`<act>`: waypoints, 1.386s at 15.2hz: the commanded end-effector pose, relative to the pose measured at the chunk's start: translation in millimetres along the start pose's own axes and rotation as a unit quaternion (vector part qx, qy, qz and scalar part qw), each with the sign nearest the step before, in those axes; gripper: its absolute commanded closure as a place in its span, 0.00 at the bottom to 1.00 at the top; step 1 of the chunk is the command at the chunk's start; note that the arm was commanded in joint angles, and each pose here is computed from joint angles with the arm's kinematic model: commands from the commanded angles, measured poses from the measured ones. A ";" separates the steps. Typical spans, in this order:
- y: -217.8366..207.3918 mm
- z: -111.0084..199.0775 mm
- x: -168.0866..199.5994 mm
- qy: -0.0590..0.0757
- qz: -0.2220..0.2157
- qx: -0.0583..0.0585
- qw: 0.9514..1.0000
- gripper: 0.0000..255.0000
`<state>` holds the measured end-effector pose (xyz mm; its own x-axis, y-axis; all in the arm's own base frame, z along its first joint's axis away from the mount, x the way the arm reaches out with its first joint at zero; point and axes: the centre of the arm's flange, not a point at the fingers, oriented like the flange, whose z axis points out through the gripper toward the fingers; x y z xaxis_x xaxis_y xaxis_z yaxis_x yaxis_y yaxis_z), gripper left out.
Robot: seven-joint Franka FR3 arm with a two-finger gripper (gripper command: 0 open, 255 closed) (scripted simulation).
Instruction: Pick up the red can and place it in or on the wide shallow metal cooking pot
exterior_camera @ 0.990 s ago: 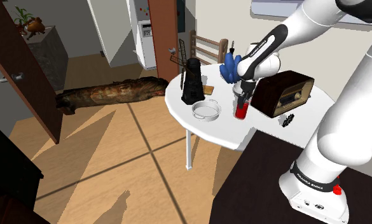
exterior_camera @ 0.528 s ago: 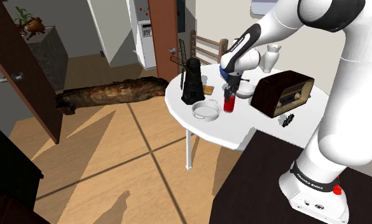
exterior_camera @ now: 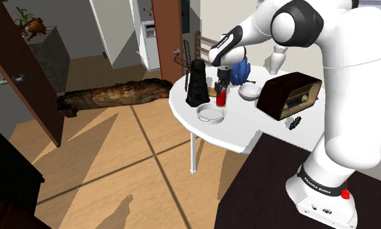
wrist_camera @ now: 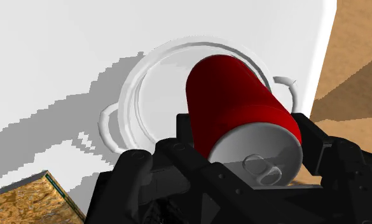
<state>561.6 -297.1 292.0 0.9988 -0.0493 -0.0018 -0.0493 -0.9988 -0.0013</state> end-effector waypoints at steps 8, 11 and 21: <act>4.8 11.4 76.4 0.000 0.000 0.000 1.000 1.00; 4.9 27.2 76.4 0.000 0.000 0.000 1.000 1.00; 4.9 80.0 76.5 0.000 0.000 0.000 1.000 1.00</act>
<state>637.0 -306.3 215.9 0.9988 -0.0494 -0.0021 -0.0494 -0.9988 -0.0023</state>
